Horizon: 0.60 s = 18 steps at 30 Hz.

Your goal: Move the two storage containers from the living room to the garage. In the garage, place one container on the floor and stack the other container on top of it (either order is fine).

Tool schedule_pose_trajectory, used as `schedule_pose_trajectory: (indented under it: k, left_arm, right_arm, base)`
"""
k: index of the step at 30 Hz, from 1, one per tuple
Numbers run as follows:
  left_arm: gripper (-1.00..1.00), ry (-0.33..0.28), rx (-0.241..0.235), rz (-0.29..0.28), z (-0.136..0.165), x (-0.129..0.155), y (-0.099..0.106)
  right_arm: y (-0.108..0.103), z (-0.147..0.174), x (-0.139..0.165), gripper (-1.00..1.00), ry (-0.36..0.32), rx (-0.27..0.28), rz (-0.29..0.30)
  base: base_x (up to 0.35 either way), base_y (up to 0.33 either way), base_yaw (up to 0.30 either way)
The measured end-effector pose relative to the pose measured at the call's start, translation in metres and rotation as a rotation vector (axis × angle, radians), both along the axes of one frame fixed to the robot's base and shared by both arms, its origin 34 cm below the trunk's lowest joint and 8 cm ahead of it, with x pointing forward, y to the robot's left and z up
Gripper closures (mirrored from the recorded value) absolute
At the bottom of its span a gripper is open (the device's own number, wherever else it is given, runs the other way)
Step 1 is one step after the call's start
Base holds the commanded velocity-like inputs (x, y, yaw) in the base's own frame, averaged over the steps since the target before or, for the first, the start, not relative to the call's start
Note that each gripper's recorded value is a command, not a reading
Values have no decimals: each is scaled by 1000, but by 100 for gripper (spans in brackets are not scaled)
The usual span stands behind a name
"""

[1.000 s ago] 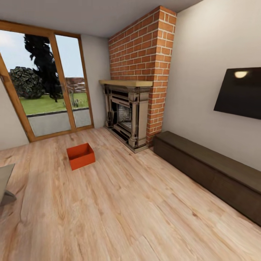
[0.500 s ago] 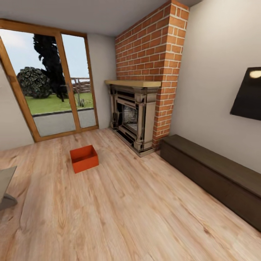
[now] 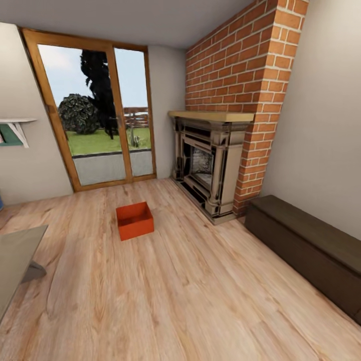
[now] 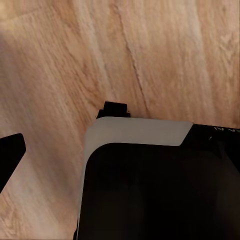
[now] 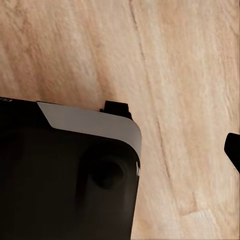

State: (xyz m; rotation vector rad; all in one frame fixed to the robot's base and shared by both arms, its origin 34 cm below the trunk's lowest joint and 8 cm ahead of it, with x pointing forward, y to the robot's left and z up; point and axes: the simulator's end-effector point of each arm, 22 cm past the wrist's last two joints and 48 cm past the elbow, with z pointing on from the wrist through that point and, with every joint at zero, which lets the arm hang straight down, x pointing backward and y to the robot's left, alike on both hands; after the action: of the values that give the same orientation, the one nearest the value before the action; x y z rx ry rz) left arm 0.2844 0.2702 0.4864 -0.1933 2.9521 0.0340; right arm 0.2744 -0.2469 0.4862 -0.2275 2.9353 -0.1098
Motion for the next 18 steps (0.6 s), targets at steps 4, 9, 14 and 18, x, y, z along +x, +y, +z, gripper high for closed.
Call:
schedule_pose_trajectory:
  k: [4, 9, 14, 18]
  left_arm:
    - [-100, 0, 0, 0, 0, 0, 0]
    - [-100, 0, 0, 0, 0, 0, 0]
    - [-100, 0, 0, 0, 0, 0, 0]
    - [-100, 0, 0, 0, 0, 0, 0]
  right_arm:
    - [0, 0, 0, -100, 0, 0, 0]
    - [0, 0, 0, -100, 0, 0, 0]
    - [0, 0, 0, -100, 0, 0, 0]
    - [0, 0, 0, -100, 0, 0, 0]
  base:
    - [321, 0, 269]
    - [321, 0, 269]
    - [321, 0, 269]
    - [321, 0, 269]
